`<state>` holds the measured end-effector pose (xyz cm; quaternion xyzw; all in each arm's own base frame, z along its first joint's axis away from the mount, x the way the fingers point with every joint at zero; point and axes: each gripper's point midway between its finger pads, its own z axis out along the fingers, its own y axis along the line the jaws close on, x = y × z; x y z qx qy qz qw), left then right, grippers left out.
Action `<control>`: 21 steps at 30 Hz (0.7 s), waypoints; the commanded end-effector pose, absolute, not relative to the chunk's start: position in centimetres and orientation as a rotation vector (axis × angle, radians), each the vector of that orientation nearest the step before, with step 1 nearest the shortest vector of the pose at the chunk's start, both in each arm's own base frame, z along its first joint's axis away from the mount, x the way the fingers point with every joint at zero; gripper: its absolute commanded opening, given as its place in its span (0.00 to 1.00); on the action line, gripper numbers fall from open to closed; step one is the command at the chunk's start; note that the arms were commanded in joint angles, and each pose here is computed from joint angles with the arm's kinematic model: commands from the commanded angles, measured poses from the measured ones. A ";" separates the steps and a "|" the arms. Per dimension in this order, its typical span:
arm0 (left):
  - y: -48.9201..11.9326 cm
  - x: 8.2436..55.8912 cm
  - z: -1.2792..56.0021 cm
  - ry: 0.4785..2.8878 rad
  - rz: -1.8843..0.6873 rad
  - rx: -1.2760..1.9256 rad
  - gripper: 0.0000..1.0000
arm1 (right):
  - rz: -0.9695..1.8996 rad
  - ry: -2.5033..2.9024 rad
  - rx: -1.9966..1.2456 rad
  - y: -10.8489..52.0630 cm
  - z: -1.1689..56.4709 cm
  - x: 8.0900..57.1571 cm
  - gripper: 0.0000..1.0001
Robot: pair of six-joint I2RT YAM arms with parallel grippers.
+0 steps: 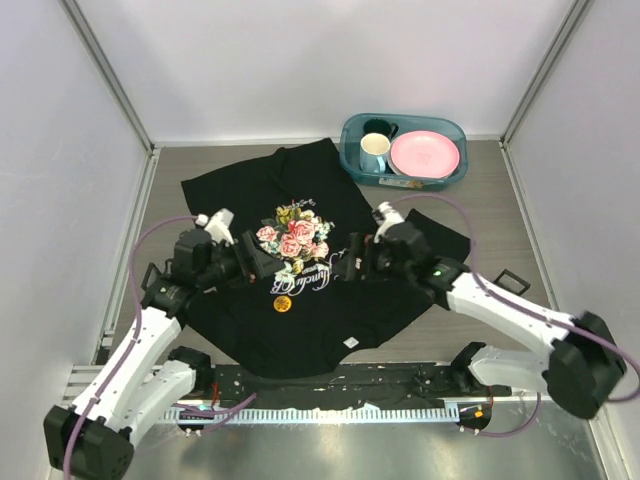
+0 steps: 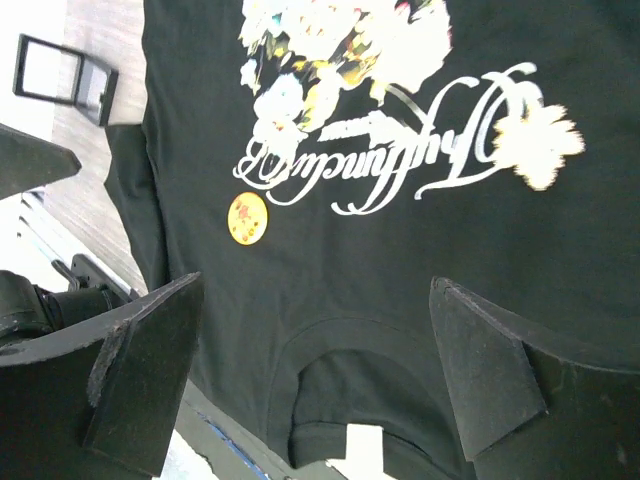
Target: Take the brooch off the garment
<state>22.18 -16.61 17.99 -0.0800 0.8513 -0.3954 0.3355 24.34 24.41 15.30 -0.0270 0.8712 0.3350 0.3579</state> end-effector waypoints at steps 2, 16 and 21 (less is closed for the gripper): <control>-19.5 23.4 19.2 2.180 -0.975 -0.108 0.76 | 0.956 2.164 -0.045 29.6 15.9 25.8 0.98; -14.7 24.8 14.5 2.344 -0.387 -0.031 0.66 | 0.992 2.214 -0.183 32.8 11.4 27.0 0.84; -14.6 23.9 14.1 2.384 -0.387 -0.026 0.63 | 0.991 2.249 -0.228 33.3 9.7 26.8 0.85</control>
